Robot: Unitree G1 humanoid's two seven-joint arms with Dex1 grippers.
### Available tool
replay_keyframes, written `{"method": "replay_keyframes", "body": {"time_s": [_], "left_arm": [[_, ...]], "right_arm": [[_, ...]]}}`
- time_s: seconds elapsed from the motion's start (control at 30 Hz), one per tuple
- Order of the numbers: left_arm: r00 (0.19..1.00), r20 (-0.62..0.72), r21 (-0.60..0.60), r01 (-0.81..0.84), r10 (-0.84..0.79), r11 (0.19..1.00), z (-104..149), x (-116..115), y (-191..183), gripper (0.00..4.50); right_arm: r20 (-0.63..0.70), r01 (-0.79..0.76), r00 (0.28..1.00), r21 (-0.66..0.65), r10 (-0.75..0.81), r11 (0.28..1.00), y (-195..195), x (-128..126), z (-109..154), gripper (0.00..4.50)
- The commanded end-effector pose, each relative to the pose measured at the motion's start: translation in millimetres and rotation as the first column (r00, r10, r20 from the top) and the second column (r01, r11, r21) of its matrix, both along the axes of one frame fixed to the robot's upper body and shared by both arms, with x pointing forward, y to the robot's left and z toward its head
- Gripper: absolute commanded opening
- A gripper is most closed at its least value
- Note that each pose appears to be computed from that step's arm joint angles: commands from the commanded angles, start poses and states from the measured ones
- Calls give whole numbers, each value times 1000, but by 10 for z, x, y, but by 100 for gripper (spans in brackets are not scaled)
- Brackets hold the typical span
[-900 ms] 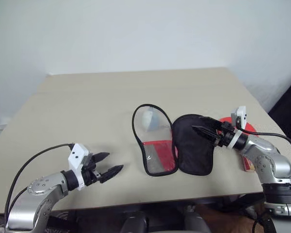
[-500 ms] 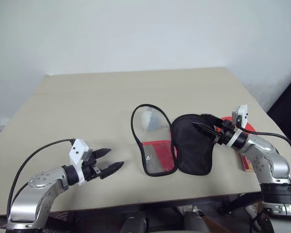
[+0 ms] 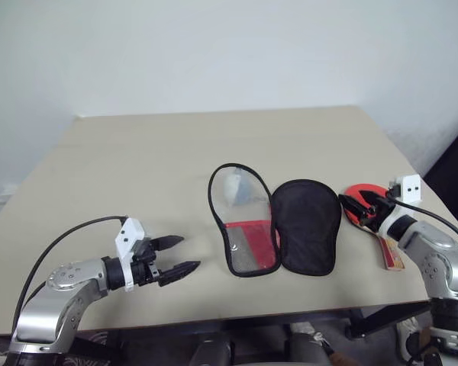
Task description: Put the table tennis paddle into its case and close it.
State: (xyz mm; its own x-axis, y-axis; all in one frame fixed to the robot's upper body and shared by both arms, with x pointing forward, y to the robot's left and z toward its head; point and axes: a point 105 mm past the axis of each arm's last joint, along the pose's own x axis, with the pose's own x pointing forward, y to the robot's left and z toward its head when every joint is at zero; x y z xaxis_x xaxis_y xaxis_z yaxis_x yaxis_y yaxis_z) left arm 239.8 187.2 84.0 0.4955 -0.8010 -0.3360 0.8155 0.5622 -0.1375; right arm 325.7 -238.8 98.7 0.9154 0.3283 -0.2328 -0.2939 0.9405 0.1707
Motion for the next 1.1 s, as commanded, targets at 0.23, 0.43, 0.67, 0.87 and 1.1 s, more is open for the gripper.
{"method": "replay_keyframes", "body": {"time_s": [0.23, 0.43, 0.67, 0.87, 1.1], "left_arm": [[991, 20, -3, 133, -133, 991, 12, 103, -292, 450], [988, 20, -11, 151, -151, 988, -61, 185, -320, 450], [986, 15, -21, 167, -167, 986, -133, 196, -317, 450], [987, 31, -23, 160, -160, 987, -121, 216, -339, 450], [988, 26, -30, 152, -152, 988, -140, 208, -332, 450]], "right_arm": [[-40, 307, 948, -144, -316, 941, -605, -348, 26, 359], [-124, 298, 937, -201, -326, 933, -619, -548, -219, 359], [-182, 249, 939, -227, -292, 941, -570, -553, -340, 359], [-212, 222, 936, -268, -282, 938, -536, -436, -417, 359], [-219, 340, 887, -285, -406, 896, -730, -361, -506, 236]]}}
